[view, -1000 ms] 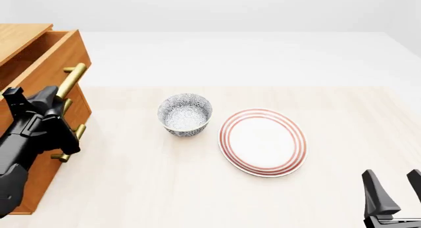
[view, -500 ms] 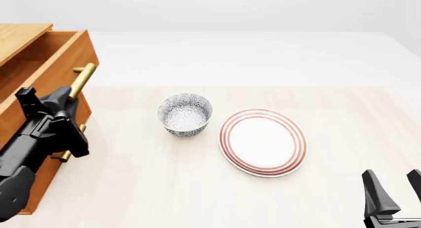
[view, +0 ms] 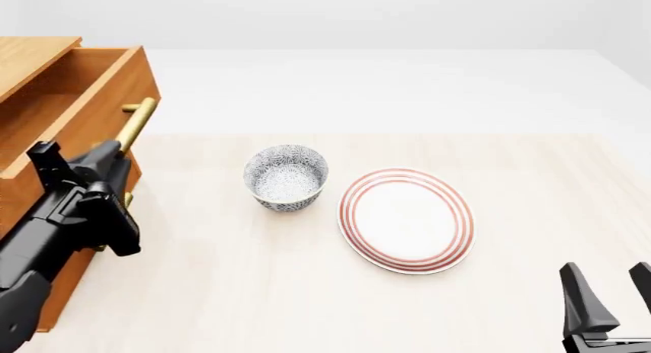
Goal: Open the top drawer of the cabinet.
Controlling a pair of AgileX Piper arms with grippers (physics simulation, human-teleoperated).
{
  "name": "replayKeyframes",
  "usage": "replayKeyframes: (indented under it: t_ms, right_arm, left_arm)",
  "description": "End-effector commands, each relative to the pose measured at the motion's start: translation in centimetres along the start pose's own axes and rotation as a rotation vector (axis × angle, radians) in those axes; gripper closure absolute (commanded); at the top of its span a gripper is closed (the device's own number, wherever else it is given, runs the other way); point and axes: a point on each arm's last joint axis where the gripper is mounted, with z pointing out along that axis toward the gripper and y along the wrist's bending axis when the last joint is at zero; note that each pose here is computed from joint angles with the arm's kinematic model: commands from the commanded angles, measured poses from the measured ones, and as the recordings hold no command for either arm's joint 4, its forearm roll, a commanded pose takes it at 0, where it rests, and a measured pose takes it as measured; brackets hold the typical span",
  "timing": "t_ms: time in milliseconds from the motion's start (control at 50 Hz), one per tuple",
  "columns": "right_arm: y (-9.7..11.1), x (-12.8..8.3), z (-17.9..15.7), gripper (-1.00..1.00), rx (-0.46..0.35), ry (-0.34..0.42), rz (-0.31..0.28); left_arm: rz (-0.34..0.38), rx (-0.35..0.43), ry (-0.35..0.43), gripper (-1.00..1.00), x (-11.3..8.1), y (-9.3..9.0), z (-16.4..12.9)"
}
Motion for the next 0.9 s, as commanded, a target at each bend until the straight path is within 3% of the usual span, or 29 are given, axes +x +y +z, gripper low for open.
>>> replayKeyframes:
  t_ms: [20,40,60,240,320,360,540,720,900]
  right_arm:
    - [0.0,0.0,0.0,-1.00,0.000,0.000,0.000]
    - [0.0,0.0,0.0,-1.00,0.000,0.000,0.000]
    - [0.0,0.0,0.0,-1.00,0.000,0.000,0.000]
    - [0.0,0.0,0.0,-1.00,0.000,0.000,0.000]
    - [0.0,0.0,0.0,-1.00,0.000,0.000,0.000]
    - [0.0,0.0,0.0,-1.00,0.000,0.000,0.000]
    - [0.0,0.0,0.0,-1.00,0.000,0.000,0.000]
    - [0.0,0.0,0.0,-1.00,0.000,0.000,0.000]
    - [0.0,0.0,0.0,-1.00,0.000,0.000,0.000]
  left_arm:
    - [-0.018,-0.104,-0.028,1.00,-0.6,1.7,-1.6]
    - [-0.019,-0.103,-0.030,1.00,-0.6,1.7,-1.6]
    - [-0.019,-0.100,-0.031,-1.00,-0.7,1.6,-1.7]
    - [-0.022,-0.119,-0.055,-1.00,-1.1,1.8,-2.4]
    - [-0.075,-0.083,-0.093,-1.00,-1.8,2.6,-2.6]
    - [-0.040,-0.099,-0.085,-1.00,-1.6,1.9,-2.9]
    - [-0.080,-0.085,-0.099,-1.00,-1.8,2.3,-3.6]
    - [-0.213,-0.081,-0.105,-1.00,-1.8,4.8,-4.9]
    - [-0.428,-0.041,-0.073,-1.00,-1.5,8.5,-6.5]
